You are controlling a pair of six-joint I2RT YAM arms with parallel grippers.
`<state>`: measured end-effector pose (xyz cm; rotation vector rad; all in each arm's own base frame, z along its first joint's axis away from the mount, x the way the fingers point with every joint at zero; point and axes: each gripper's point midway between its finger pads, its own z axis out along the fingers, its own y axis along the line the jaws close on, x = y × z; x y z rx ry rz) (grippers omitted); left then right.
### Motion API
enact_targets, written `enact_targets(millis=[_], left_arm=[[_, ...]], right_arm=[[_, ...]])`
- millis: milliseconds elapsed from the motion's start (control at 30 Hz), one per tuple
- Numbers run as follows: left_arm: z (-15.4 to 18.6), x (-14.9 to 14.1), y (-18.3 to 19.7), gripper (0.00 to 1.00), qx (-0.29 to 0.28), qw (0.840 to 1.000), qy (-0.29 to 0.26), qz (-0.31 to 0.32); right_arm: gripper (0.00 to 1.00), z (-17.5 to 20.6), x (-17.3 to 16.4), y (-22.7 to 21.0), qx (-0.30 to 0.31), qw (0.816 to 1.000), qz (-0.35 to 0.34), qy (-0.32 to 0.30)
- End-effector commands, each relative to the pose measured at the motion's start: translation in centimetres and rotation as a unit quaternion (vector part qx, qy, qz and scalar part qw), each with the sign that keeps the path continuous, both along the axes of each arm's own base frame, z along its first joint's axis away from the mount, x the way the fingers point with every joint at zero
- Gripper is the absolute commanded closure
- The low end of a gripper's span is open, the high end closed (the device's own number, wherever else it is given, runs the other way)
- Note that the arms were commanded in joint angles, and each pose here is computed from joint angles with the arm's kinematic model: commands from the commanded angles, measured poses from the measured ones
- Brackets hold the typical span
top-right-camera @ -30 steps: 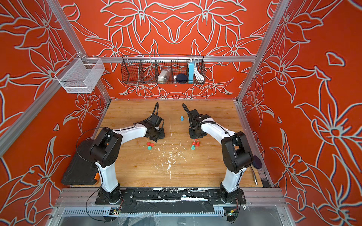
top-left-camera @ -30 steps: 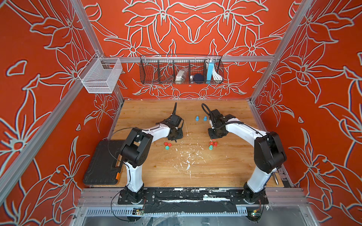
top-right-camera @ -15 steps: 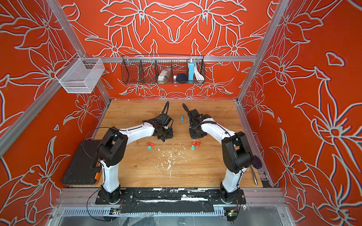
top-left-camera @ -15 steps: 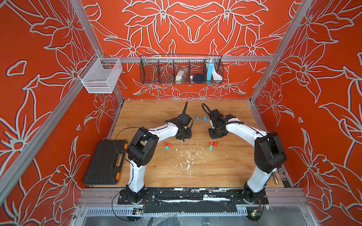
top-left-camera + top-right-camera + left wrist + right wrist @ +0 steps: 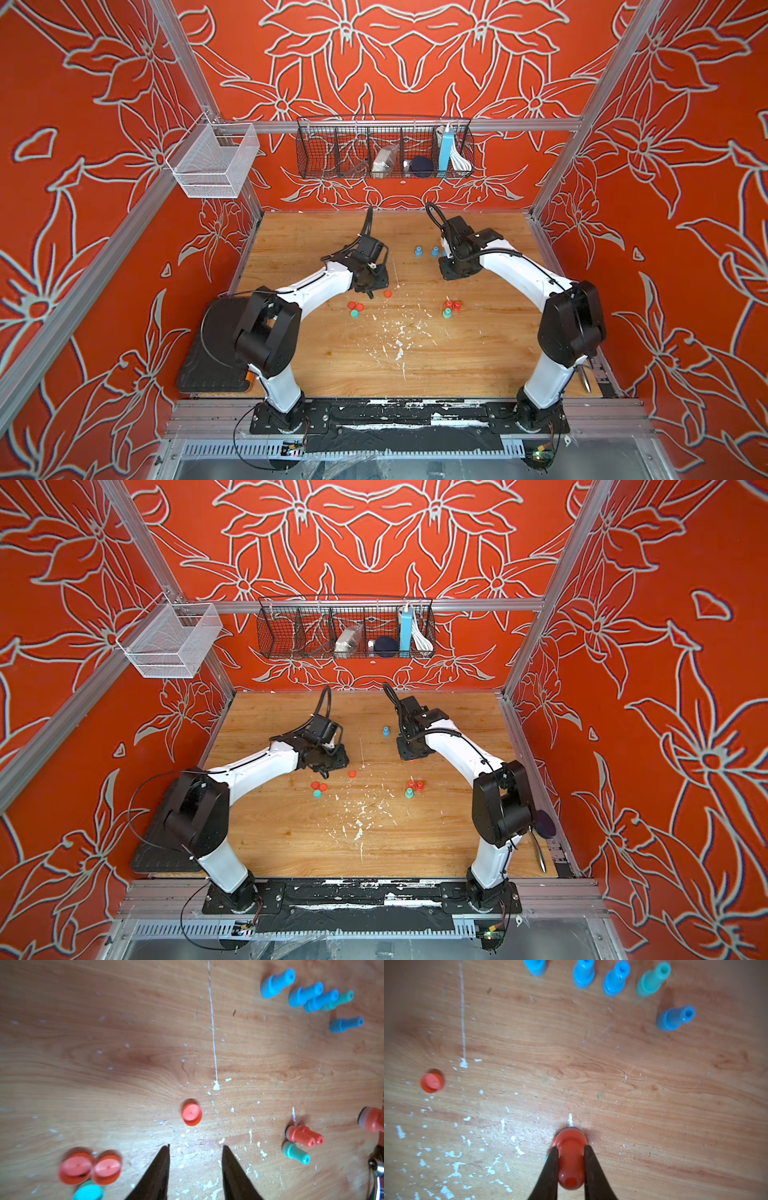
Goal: Close the stamp cap
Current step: Pick up the stamp from the center of the board.
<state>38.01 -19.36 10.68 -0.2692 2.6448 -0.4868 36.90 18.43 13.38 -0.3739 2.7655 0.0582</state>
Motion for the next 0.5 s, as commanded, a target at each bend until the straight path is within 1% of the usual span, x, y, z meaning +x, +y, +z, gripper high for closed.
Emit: enact_targets(millis=[0,133,267,467], left_arm=[[-1.3,-0.4,0.6,0.58,0.001,1.000,0.017,-0.003],[-3.6,-0.5,-0.5,0.58,-0.013,0.999,0.044,-0.008],[-5.2,-0.7,-1.3,0.58,-0.015,0.998,0.058,-0.012],[-6.5,-0.6,-2.3,0.58,-0.018,0.997,0.070,-0.016]], right_arm=[[0.88,-0.5,-1.0,2.3,0.002,0.999,0.024,0.030],[0.89,-0.4,-1.2,3.7,0.005,0.999,0.030,0.028],[0.88,-0.5,-1.5,3.1,-0.007,0.999,0.029,0.026],[0.88,-1.0,-1.9,2.5,-0.015,0.999,0.028,0.026]])
